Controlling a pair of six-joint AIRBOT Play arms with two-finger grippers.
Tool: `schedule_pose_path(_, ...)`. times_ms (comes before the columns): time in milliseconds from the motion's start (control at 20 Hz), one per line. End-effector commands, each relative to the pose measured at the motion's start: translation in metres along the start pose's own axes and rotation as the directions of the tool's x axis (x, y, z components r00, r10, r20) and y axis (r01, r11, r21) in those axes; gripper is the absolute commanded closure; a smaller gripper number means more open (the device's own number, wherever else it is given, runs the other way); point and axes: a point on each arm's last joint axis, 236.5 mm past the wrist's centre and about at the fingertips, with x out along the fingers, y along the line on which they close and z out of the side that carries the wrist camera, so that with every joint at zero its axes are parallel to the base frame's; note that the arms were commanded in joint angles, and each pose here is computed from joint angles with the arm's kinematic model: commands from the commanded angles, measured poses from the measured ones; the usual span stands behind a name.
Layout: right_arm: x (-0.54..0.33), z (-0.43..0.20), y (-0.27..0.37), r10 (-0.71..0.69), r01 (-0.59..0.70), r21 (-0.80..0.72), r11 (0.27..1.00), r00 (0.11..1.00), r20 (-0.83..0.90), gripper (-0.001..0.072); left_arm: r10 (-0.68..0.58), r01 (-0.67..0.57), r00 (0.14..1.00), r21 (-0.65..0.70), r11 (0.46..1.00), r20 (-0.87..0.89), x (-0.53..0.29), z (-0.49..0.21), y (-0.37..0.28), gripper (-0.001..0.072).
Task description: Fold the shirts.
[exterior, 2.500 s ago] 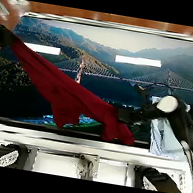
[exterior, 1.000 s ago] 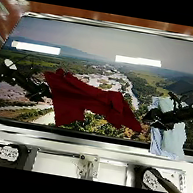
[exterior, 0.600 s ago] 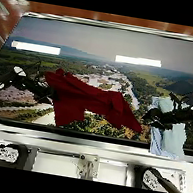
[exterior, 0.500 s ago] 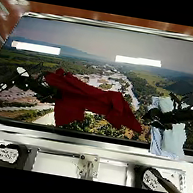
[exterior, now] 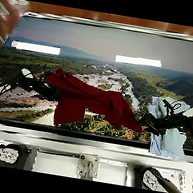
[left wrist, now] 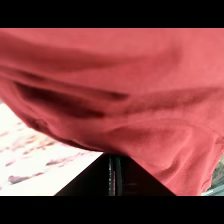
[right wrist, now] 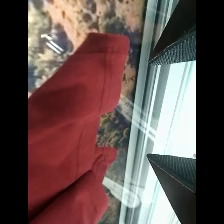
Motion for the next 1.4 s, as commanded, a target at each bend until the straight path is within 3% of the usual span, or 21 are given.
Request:
schedule_pose_path(0,0.008,-0.008,0.001,0.02,-0.019,0.014,1.0,1.0,-0.018,0.0037,-0.012,0.012,1.0,0.034,0.999,0.009,-0.007,0.0,-0.007,0.0667)
schedule_pose_path(200,0.018,-0.005,0.002,0.046,-0.046,0.038,0.998,0.999,0.011,0.0037,-0.018,0.014,0.999,0.08,0.997,0.046,-0.021,0.003,-0.016,0.0667)
schedule_pose_path(650,0.019,0.011,-0.04,-0.12,0.117,0.041,0.992,0.99,0.078,0.0037,-0.032,0.023,0.997,0.125,0.992,0.071,-0.039,0.001,-0.029,0.0667)
schedule_pose_path(950,0.049,0.021,-0.029,0.001,-0.008,0.157,0.988,0.999,0.044,0.0054,-0.032,0.023,0.997,0.125,0.992,0.071,-0.039,0.001,-0.029,0.0667)
schedule_pose_path(1050,0.057,0.022,-0.023,0.048,-0.053,0.197,0.979,0.998,0.03,0.0249,-0.032,0.023,0.997,0.125,0.992,0.072,-0.039,0.001,-0.029,0.0667)
schedule_pose_path(1150,0.059,0.019,-0.017,0.081,-0.082,0.215,0.973,0.997,0.014,0.0557,-0.032,0.022,0.996,0.131,0.991,0.08,-0.04,0.003,-0.029,0.0667)
schedule_pose_path(1200,0.056,0.015,-0.012,0.096,-0.093,0.204,0.974,0.995,-0.003,0.0643,-0.031,0.019,0.995,0.136,0.991,0.09,-0.044,0.006,-0.029,0.0667)
schedule_pose_path(1350,0.028,0.017,0.035,0.242,-0.242,0.019,0.97,0.97,-0.002,0.0644,-0.044,-0.003,0.973,0.201,0.979,0.226,-0.092,0.032,-0.046,0.0668)
